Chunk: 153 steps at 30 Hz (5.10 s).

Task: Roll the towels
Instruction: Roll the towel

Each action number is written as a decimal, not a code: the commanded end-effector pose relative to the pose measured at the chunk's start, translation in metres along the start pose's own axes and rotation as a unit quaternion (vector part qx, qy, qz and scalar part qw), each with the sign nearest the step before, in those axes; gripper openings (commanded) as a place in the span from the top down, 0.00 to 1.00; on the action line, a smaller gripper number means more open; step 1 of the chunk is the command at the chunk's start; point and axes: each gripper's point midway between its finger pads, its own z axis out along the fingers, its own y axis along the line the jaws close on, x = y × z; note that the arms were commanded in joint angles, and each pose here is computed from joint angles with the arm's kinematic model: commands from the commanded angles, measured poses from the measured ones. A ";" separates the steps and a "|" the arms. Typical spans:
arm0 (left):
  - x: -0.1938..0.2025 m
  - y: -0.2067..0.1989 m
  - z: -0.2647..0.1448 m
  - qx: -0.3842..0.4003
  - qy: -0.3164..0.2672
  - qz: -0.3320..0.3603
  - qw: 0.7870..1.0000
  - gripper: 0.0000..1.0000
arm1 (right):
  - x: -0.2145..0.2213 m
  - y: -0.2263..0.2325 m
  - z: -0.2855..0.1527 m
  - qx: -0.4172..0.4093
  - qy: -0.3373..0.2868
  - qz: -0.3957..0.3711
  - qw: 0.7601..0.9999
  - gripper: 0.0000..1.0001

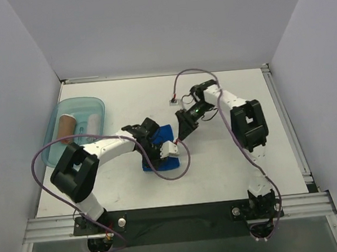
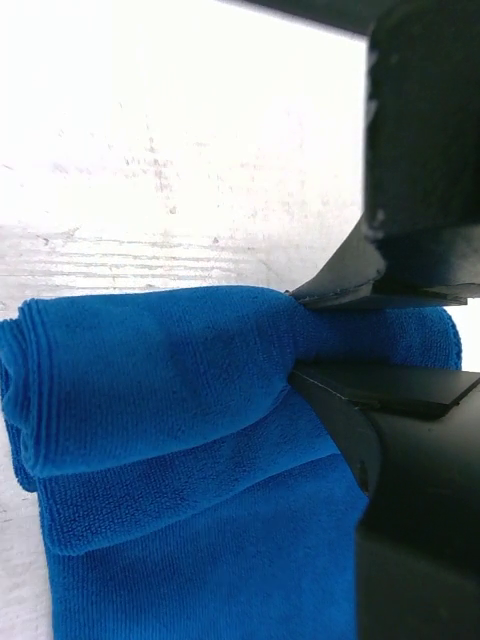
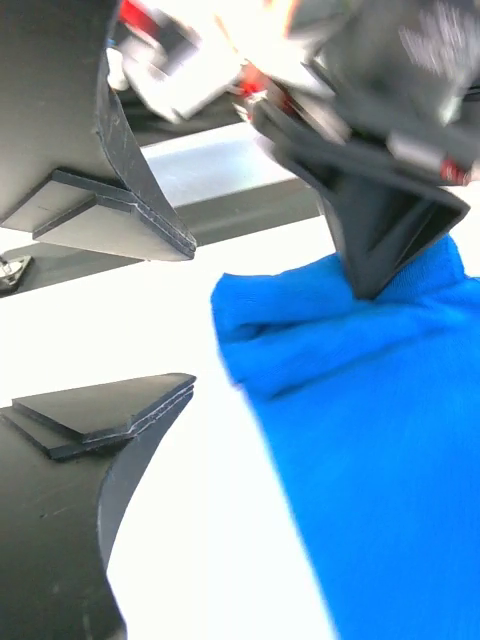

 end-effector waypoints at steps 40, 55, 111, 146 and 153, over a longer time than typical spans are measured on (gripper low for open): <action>0.081 -0.025 0.008 0.370 0.107 -0.263 0.885 0.69 | 0.014 0.055 0.105 0.319 0.081 -0.466 0.821 0.40; 0.063 0.006 -0.011 0.340 0.054 -0.284 0.895 0.64 | 0.089 0.047 0.141 0.173 0.173 -0.383 0.891 1.00; 0.028 -0.043 -0.115 -0.225 -0.103 0.112 0.962 0.18 | 0.093 -0.005 0.133 -0.073 0.229 0.081 0.967 1.00; 0.059 -0.070 -0.011 -0.148 0.034 0.123 0.981 0.76 | 0.080 -0.026 0.115 -0.020 0.225 0.137 0.965 0.62; 0.062 -0.096 -0.017 -0.046 0.042 0.066 0.996 0.91 | 0.055 -0.031 0.079 0.002 0.166 0.147 0.975 0.57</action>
